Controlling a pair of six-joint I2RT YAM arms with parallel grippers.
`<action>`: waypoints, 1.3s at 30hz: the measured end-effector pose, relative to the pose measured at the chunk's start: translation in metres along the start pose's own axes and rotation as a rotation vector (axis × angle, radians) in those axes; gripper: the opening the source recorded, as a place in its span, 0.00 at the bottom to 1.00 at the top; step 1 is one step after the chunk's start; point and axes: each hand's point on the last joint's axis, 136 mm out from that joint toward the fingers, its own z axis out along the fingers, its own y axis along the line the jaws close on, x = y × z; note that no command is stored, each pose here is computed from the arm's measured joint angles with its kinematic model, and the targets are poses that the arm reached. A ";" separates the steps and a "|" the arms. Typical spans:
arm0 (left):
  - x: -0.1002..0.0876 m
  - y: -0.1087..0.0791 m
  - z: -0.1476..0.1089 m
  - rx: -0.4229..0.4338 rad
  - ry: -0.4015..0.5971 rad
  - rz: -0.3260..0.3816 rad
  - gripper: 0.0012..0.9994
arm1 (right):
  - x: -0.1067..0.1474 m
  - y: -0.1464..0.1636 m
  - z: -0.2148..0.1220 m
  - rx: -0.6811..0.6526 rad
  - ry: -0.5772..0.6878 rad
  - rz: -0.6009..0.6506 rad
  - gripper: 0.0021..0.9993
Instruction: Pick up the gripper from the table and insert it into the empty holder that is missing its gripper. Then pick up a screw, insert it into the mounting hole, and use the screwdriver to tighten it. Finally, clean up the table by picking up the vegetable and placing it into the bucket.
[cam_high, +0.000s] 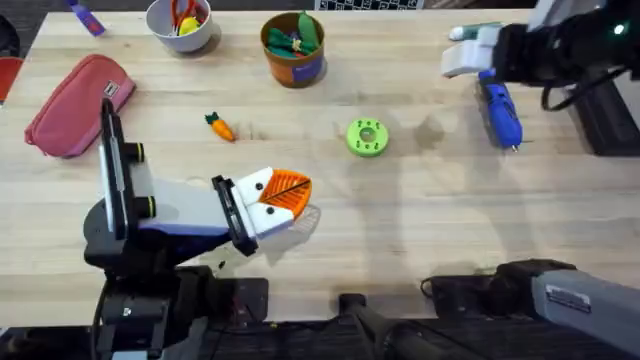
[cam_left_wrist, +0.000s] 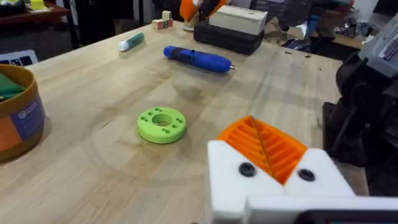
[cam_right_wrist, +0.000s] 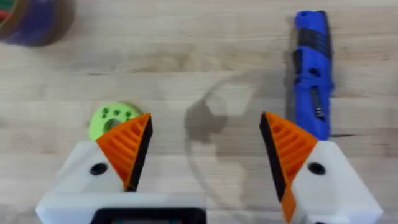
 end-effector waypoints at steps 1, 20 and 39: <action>0.000 0.000 0.000 0.000 0.000 0.000 0.01 | -0.004 -0.007 0.001 0.016 0.006 0.011 0.99; 0.000 0.000 0.000 0.000 0.000 0.000 0.00 | -0.002 -0.145 0.078 0.212 0.241 0.117 0.98; 0.000 0.000 0.000 0.000 0.000 0.000 0.00 | 0.002 -0.163 0.154 0.216 0.299 0.028 0.98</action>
